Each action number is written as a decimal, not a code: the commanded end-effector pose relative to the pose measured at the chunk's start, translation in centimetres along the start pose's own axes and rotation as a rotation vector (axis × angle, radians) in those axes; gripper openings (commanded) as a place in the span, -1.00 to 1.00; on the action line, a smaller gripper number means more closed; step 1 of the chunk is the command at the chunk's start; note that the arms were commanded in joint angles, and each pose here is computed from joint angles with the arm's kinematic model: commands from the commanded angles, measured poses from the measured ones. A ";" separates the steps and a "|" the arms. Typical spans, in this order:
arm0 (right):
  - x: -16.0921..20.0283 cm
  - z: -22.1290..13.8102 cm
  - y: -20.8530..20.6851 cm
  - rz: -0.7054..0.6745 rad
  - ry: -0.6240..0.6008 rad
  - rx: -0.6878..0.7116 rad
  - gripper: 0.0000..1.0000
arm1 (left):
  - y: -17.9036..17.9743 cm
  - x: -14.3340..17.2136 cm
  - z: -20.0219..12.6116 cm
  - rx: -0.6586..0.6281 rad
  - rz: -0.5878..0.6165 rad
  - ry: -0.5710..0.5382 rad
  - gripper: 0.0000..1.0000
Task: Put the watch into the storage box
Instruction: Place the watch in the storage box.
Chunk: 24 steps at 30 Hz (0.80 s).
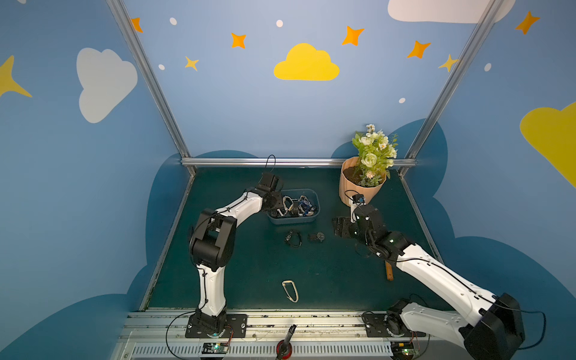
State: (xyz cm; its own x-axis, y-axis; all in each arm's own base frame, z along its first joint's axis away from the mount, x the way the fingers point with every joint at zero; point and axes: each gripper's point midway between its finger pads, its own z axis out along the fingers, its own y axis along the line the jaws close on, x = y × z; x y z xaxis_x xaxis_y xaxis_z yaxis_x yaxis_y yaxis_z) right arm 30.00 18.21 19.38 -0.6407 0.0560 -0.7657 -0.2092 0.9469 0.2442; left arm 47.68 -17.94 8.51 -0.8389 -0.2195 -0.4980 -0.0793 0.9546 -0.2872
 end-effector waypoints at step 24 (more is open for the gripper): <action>1.6 1.8 2.2 0.013 0.111 -0.107 0.64 | 4.0 8.5 -17.8 0.302 -0.247 -0.304 1.00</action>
State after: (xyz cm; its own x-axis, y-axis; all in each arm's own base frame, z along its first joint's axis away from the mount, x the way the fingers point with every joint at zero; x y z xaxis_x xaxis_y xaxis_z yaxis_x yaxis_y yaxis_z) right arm 29.78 19.49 16.80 -0.7117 0.0194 -0.7022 -0.2394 0.9331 0.2683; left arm 31.82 -13.62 18.31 -0.6468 -0.4594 -0.6087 -0.0060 0.8012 -0.5983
